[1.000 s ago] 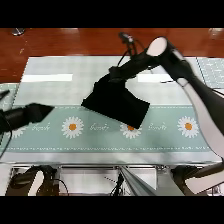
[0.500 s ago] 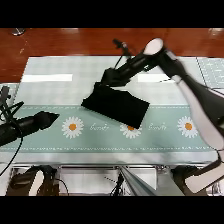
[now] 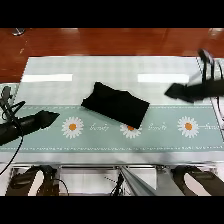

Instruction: Fold the shirts.

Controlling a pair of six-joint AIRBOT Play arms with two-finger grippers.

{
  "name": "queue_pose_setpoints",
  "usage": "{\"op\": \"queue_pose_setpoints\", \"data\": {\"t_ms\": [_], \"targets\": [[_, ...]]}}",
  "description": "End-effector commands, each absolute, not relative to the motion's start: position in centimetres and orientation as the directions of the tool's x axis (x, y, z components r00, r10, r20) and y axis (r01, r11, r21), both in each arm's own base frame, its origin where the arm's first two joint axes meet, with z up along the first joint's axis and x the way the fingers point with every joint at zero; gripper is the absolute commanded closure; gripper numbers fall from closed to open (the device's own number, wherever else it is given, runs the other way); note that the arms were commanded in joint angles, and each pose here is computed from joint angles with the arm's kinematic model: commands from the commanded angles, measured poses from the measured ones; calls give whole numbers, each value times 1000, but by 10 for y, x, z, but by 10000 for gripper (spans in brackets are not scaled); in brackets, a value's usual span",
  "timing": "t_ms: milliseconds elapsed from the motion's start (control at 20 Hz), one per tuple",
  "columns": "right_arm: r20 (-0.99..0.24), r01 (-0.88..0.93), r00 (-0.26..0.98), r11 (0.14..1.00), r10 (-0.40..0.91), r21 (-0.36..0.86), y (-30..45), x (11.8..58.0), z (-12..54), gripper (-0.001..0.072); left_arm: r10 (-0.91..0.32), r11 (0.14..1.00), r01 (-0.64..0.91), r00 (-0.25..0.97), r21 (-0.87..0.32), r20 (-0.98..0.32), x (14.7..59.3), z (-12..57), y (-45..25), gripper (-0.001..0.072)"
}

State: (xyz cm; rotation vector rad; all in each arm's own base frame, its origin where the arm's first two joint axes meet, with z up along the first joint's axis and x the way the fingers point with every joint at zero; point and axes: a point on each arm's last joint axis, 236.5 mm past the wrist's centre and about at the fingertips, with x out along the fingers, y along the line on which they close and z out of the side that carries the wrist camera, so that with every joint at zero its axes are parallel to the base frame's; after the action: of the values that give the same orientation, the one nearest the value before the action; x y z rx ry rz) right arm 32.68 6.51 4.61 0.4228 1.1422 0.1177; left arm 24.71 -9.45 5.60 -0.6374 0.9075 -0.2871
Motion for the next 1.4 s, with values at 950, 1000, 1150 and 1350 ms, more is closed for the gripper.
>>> {"op": "queue_pose_setpoints", "data": {"t_ms": [950, 1000, 1150, 1350], "targets": [[-687, -61, 93, 692, 721, 719, 223, 381, -31, 689, -488, 753, -34, 642, -657, -592, 260, 66, -94, 679], [-667, -137, 117, 678, 735, 723, 228, 397, 2, 689, -488, 753, -34, 642, -657, -592, 260, 66, -94, 679], [-657, -335, 168, 669, 735, 664, 235, 423, 99, 690, -488, 753, -34, 642, -657, -592, 260, 66, -94, 678], [-700, -426, 325, 759, 636, 491, 207, 444, 186, 690, -488, 753, -33, 641, -657, -592, 260, 66, -95, 679]]}}
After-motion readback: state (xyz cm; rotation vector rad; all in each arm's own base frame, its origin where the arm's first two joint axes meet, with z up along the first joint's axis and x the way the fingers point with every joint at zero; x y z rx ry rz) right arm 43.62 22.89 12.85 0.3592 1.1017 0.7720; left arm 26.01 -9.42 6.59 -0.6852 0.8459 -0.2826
